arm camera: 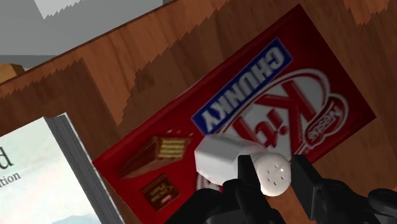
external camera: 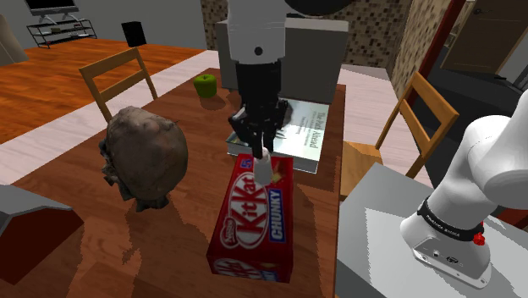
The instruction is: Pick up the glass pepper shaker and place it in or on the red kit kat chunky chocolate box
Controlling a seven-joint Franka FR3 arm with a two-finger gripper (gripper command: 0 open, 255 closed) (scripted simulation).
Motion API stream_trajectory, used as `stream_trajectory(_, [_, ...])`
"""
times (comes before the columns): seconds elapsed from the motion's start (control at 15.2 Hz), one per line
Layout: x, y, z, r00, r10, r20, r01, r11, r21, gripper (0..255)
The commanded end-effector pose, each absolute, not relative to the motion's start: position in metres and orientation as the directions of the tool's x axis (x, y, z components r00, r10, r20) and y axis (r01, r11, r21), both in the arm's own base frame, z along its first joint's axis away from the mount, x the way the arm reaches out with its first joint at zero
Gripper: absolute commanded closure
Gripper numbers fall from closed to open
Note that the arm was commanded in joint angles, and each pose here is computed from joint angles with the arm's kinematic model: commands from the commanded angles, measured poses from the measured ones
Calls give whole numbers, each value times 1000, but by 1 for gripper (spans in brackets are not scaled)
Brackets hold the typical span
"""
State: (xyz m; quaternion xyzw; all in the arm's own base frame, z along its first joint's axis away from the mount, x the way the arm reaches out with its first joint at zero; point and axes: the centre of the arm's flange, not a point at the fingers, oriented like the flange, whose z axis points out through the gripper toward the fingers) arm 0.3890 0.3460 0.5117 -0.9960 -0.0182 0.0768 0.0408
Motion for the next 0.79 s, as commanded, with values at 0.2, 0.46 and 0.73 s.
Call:
stream_trajectory(0.2, [389,345,486,988,42,-151,30,-996,-84,255])
stream_trajectory(0.46, [389,345,463,988,42,-151,30,-996,-84,255])
stream_trajectory(0.73, [389,345,463,988,42,-151,30,-996,-84,255])
